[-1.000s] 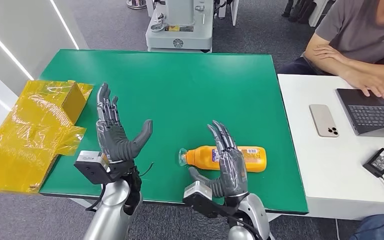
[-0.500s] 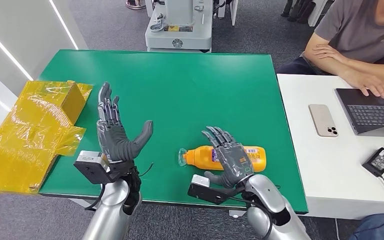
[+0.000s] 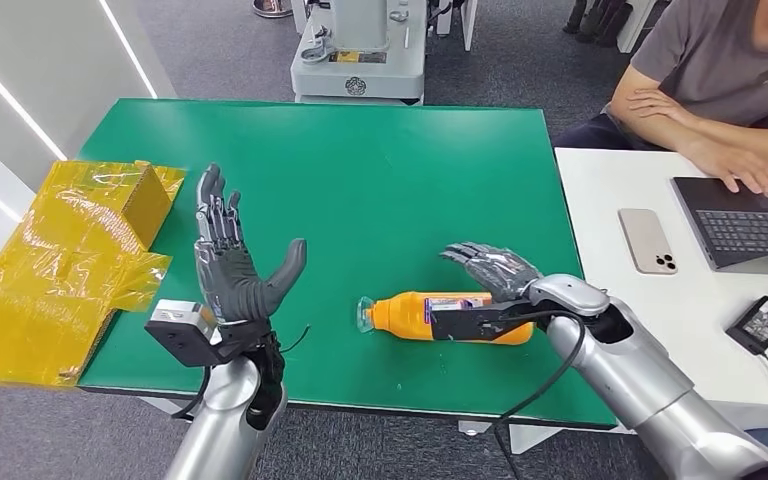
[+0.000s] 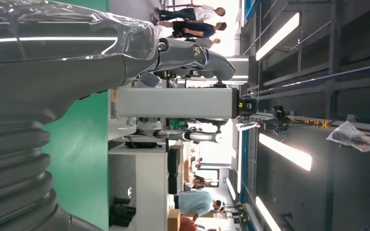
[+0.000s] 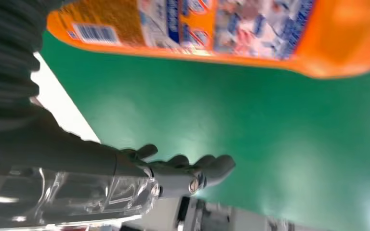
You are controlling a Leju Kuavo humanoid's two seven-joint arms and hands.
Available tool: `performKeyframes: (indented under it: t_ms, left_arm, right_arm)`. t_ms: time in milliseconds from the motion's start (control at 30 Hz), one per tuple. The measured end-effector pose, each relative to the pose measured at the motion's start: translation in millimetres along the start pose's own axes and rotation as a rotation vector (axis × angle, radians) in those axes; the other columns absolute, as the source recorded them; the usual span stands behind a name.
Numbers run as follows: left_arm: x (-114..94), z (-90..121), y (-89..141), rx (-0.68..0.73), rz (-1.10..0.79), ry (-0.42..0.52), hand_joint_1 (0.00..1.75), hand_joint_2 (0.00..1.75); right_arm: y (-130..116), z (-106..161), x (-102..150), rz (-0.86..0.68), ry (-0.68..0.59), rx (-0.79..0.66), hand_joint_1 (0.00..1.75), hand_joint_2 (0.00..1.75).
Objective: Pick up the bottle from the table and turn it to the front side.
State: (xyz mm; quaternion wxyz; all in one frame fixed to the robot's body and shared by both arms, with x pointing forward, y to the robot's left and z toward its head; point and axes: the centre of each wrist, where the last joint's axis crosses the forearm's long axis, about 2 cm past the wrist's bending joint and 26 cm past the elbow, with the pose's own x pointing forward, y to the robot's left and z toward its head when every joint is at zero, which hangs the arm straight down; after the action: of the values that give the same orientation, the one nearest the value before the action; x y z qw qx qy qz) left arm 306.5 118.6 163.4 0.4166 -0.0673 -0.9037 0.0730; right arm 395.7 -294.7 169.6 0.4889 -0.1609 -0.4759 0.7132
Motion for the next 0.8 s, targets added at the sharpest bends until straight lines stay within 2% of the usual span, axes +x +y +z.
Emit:
performKeyframes:
  t_ms: [167, 433, 800]
  left_arm:
    - [1.1, -4.1, -1.9, 0.001, 0.003, -0.009, 0.00, 1.75]
    - [1.2, -4.2, -2.3, 0.011, 0.004, -0.006, 0.00, 1.75]
    - [1.0, -2.9, -0.9, 0.006, 0.000, 0.007, 0.00, 1.75]
  right_arm:
    - [-7.3, 9.8, -18.2, 0.002, 0.031, 0.064, 0.00, 1.75]
    - [-11.3, 13.1, -29.8, -0.010, 0.039, 0.145, 0.00, 1.75]
    - [3.5, 16.2, -38.2, -0.020, 0.058, 0.188, 0.00, 1.75]
